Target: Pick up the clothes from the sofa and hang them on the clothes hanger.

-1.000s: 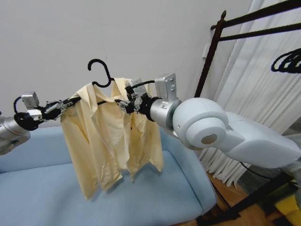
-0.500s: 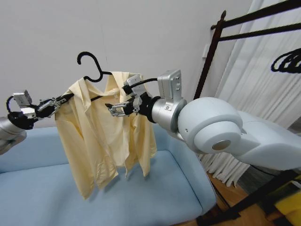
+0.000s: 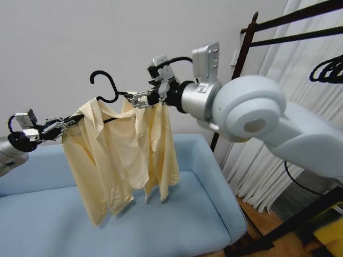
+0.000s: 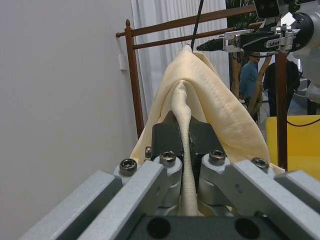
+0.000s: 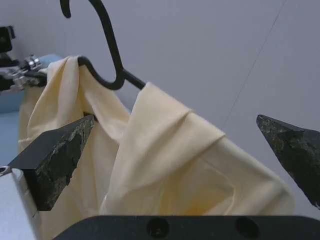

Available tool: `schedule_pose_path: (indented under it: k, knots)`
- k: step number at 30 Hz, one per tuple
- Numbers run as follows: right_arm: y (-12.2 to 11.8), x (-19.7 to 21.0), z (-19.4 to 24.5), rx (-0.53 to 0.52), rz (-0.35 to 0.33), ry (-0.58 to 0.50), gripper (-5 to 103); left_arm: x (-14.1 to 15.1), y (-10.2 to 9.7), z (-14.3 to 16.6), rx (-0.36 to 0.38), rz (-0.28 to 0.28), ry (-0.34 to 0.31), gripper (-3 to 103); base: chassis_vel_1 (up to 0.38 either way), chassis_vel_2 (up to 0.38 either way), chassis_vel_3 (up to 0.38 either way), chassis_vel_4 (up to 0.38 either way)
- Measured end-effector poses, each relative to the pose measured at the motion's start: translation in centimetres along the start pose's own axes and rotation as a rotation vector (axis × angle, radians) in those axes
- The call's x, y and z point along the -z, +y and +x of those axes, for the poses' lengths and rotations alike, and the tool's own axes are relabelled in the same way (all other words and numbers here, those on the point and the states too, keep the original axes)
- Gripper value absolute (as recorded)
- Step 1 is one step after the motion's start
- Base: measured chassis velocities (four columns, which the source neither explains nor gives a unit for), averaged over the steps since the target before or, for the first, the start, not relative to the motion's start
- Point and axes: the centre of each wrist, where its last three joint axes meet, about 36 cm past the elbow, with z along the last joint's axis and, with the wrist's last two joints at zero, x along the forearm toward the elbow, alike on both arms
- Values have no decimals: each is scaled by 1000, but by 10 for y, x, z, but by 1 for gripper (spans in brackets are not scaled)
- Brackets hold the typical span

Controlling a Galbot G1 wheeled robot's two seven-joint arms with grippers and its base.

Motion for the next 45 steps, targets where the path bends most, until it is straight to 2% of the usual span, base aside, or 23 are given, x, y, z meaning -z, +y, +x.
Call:
schedule_pose_path:
  k: [2, 5, 11, 18, 21, 30, 40, 44, 45]
  knots:
    - [-6, 0, 1, 18, -6, 15, 100, 0, 0, 1, -4, -1, 2, 2, 0, 0, 0, 0]
    - [-37, -4, 0, 106, -36, 82, 100, 0, 1, 2, -22, -3, 6, 2, 0, 0, 0, 0]
    - [-51, -6, -12, 140, -19, 96, 100, 0, 4, 7, -67, -7, 25, 2, 0, 0, 0, 0]
    - [-45, -14, -17, 184, -16, 125, 100, 1, 5, 10, -84, -9, 40, 2, 0, 0, 0, 0]
    - [-35, -23, -18, 229, -55, 159, 103, 3, 6, 11, -84, -11, 43, 2, 0, 0, 0, 0]
    - [-29, -23, -22, 256, -93, 175, 95, 1, 6, 11, -96, -10, 46, 2, 0, 0, 0, 0]
    - [-26, -26, -29, 236, -77, 207, 75, 1, 6, 10, -118, -10, 50, 2, 0, 0, 0, 0]
    - [-26, -28, -30, 208, -67, 218, 53, 1, 6, 10, -124, -10, 51, 2, 0, 0, 0, 0]
    - [-26, -28, -30, 202, -65, 220, 53, 1, 6, 10, -125, -10, 51, 2, 0, 0, 0, 0]
